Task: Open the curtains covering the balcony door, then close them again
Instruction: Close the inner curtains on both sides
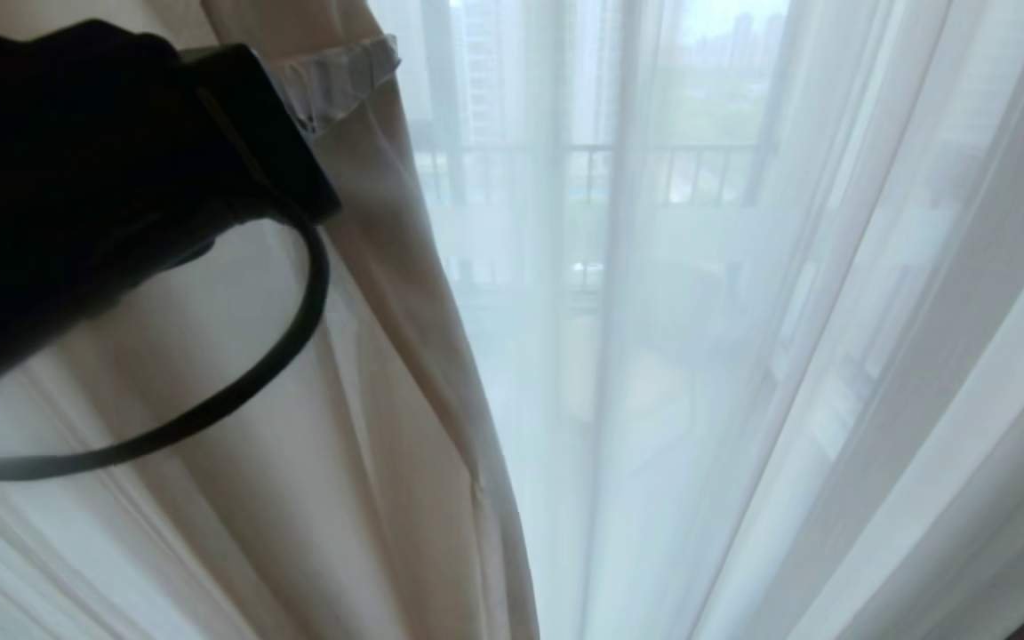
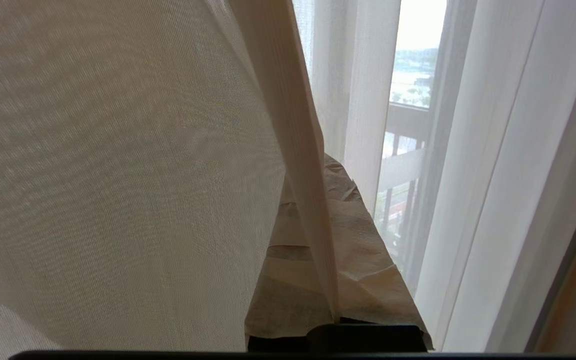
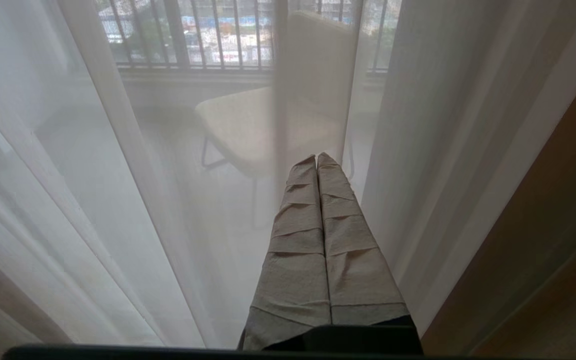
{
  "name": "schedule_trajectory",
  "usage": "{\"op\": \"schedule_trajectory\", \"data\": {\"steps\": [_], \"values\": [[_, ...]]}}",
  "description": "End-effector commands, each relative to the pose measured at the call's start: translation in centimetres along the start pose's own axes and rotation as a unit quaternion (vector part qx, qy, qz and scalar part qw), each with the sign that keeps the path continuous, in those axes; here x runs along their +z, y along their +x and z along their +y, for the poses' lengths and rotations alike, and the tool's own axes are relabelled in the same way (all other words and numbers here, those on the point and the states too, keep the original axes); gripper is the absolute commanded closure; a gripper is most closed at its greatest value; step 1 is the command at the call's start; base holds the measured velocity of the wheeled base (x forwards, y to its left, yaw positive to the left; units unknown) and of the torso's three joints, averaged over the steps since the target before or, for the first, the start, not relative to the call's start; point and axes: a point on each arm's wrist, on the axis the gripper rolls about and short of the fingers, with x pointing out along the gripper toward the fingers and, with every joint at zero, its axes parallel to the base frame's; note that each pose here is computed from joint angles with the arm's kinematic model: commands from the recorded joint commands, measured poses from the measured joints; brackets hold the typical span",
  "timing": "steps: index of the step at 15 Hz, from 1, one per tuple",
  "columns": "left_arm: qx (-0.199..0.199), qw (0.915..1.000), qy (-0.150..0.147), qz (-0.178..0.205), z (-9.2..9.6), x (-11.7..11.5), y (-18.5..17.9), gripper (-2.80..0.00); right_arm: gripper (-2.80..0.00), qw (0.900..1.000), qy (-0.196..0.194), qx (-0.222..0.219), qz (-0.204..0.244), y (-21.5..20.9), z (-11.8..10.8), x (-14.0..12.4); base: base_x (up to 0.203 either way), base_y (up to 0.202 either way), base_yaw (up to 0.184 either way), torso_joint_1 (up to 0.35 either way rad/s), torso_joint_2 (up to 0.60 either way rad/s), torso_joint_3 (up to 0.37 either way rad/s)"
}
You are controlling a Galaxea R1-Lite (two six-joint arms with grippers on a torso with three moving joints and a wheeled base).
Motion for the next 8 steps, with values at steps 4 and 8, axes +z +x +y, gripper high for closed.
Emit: {"op": "schedule_trajectory", "data": {"steps": [4, 8], "values": [[0.073, 0.9973, 0.004, -0.01, 1.1, 0.7, -0.6, 0.0, 0.0, 1.0, 0.0, 0.0, 0.001, 0.0, 0.0, 0.0, 0.0, 0.0, 0.0, 0.0, 0.0, 0.0], [0.195, 0.9801, 0.001, -0.036, 2.1, 2.2, -2.6, 0.0, 0.0, 1.0, 0.0, 0.0, 0.001, 0.0, 0.0, 0.0, 0.0, 0.0, 0.0, 0.0, 0.0, 0.0]]}}
